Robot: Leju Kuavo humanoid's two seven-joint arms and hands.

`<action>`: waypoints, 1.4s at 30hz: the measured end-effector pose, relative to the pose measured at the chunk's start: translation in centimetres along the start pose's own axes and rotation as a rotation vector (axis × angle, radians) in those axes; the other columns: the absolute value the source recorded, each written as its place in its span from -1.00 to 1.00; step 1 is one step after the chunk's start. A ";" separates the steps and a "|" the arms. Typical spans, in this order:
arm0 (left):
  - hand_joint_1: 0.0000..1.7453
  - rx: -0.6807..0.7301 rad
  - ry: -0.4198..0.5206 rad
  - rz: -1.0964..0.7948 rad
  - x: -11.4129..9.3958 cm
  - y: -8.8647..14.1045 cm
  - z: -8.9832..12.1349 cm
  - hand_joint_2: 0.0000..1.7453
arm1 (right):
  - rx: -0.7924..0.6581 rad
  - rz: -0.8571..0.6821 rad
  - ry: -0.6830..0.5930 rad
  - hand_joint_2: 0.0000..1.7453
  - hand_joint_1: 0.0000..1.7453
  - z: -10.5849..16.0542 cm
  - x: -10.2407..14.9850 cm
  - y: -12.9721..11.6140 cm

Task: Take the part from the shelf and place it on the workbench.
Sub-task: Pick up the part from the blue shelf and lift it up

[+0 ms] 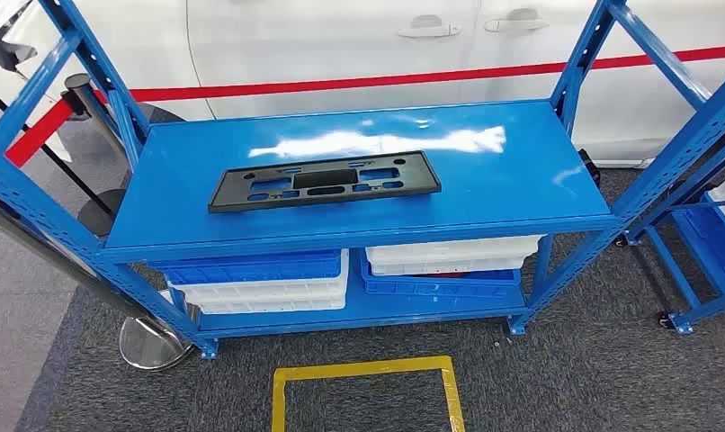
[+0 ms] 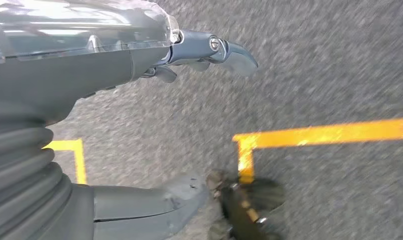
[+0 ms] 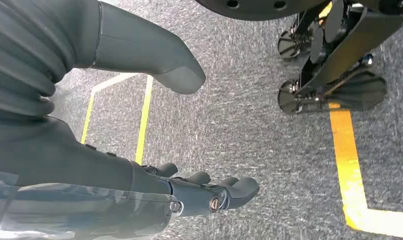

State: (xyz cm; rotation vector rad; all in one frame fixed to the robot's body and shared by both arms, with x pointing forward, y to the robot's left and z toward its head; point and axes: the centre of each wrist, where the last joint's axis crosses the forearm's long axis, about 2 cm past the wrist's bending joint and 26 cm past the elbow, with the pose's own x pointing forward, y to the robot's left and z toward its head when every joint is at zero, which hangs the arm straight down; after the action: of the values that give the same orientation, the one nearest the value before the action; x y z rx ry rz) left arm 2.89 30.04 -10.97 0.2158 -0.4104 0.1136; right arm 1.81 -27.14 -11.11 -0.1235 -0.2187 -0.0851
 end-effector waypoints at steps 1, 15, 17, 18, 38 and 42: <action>-1.00 0.008 -0.005 0.006 0.0 0.0 0.0 -1.00 | -0.005 -0.003 0.002 -0.33 -1.00 0.0 0.0 0.1; -1.00 0.131 -0.121 0.059 0.3 -0.2 -0.1 -1.00 | -0.100 -0.050 -0.248 1.00 -1.00 0.1 1.9 1.2; -1.00 0.134 -0.132 0.054 0.3 -0.2 -0.1 -1.00 | -0.092 -0.056 -0.325 1.00 -1.00 0.2 3.1 1.4; -1.00 0.135 -0.137 0.052 0.3 -0.2 -0.1 -1.00 | -0.086 -0.058 -0.364 1.00 -1.00 0.2 3.7 1.5; -1.00 0.135 -0.179 0.021 0.3 -0.4 -0.1 -1.00 | -0.001 -0.020 -1.195 1.00 -1.00 6.4 16.2 2.0; -1.00 0.131 -0.179 0.011 0.3 -0.4 -0.1 -1.00 | 0.034 0.026 -1.379 1.00 -1.00 9.0 18.7 2.3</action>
State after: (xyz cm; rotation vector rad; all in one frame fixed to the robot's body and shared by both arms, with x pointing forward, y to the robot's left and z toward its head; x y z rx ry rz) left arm 3.29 29.67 -11.05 0.3549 -0.5831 0.1329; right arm 18.30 -25.05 1.44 -0.1346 -1.5934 0.0451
